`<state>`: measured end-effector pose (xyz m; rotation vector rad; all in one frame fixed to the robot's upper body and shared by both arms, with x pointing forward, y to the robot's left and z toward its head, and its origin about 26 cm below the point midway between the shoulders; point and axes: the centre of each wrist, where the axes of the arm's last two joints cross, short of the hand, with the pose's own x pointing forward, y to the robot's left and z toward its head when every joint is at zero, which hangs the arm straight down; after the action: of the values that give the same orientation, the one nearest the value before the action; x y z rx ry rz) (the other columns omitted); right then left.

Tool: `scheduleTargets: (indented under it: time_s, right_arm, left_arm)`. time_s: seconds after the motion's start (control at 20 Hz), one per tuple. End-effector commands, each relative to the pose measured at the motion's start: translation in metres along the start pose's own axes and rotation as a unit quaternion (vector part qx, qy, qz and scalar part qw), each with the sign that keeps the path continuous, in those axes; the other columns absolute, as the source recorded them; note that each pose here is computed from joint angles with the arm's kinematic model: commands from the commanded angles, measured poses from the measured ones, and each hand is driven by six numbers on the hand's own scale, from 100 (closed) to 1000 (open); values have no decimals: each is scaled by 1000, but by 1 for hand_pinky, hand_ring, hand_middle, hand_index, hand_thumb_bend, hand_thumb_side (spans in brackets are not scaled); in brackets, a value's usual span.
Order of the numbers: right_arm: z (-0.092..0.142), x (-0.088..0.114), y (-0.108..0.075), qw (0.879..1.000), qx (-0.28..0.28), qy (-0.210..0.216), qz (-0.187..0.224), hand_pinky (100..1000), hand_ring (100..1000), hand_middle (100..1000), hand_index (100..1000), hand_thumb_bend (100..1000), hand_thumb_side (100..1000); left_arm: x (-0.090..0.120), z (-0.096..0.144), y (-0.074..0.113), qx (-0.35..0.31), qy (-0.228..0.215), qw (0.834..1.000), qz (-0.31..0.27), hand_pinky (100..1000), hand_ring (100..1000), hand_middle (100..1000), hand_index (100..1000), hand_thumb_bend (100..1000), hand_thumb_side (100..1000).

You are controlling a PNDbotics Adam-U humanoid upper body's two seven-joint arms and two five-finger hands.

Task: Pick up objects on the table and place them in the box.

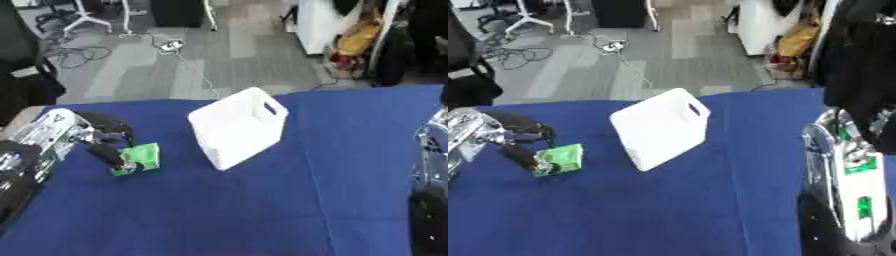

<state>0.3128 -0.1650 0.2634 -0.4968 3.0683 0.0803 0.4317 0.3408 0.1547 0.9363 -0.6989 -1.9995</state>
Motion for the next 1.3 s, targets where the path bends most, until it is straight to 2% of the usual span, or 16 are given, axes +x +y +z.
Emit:
scheduleTargets:
  time_s: [0.05,0.4,0.75,1.05,1.3]
  right_arm:
    - [-8,2,5,1000,3,-16,-6,238,336,448,719,159,1000]
    - [-8,2,6,1000,1,-17,-6,239,336,449,718,160,1000]
    - [-9,2,7,1000,2,-20,-4,240,336,447,711,161,1000]
    - [-8,2,7,1000,3,-20,-1,240,336,446,709,161,1000]
    - [-8,2,7,1000,1,-20,-1,240,336,443,705,160,1000]
  left_arm:
    - [-12,4,9,22,31,999,-19,851,913,999,887,309,961]
    - [-12,-16,2,39,50,998,-11,861,920,1000,889,316,963]
    - [-11,-33,-8,18,68,997,-24,879,929,1000,899,321,961]
    - [-12,-39,-7,1,66,997,-37,885,933,1000,903,319,965]
    - [-13,-41,-13,-11,52,998,-19,868,923,1000,909,316,972]
